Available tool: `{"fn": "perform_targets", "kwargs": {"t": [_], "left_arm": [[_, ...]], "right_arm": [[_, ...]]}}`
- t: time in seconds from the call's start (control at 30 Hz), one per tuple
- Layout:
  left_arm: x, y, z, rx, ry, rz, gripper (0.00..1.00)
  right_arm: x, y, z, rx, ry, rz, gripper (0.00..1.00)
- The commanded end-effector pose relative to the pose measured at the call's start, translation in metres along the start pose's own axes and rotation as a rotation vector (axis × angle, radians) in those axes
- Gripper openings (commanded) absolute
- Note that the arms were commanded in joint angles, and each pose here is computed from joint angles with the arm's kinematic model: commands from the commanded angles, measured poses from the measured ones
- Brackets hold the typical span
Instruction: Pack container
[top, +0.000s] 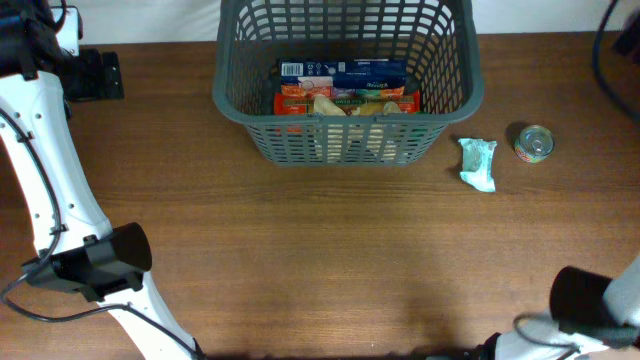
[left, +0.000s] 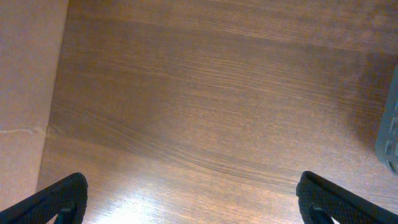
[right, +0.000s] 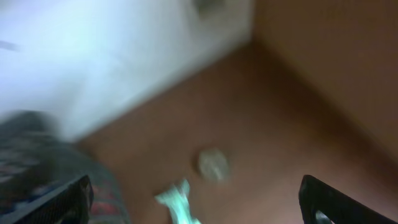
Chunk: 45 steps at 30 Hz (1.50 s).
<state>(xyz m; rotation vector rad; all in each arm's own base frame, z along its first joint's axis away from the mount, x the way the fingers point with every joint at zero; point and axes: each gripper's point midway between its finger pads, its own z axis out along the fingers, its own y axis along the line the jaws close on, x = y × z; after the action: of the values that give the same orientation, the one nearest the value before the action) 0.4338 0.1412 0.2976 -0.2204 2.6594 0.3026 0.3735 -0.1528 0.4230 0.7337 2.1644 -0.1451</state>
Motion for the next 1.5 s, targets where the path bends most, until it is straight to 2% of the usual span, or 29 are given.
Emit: {"fn": "perform_targets", "kwargs": {"t": [0.0,0.17,0.33,0.43,0.53,0.83,1.47], "left_arm": [[0.001,0.0,0.003,0.008,0.006,-0.017,0.99],[0.001,0.0,0.003,0.008,0.006,-0.017,0.99],[0.001,0.0,0.003,0.008,0.006,-0.017,0.99],[0.001,0.0,0.003,0.009,0.006,-0.017,0.99],[0.001,0.0,0.003,0.008,0.006,-0.017,0.99],[0.001,0.0,0.003,0.008,0.006,-0.017,0.99],[0.001,0.0,0.003,0.008,0.006,-0.017,0.99]], "right_arm": [[0.054,-0.029,0.084,0.063,0.284,0.173,0.99],[0.125,-0.044,0.164,0.127,0.512,0.176,1.0],[0.179,-0.044,0.229,0.151,0.626,0.172,0.99],[0.195,-0.041,0.252,0.151,0.658,0.151,0.99],[0.205,-0.036,0.273,0.122,0.664,0.071,0.99],[0.213,-0.023,0.316,0.089,0.618,0.057,0.99],[0.251,-0.03,0.346,0.121,0.69,0.046,1.0]]}}
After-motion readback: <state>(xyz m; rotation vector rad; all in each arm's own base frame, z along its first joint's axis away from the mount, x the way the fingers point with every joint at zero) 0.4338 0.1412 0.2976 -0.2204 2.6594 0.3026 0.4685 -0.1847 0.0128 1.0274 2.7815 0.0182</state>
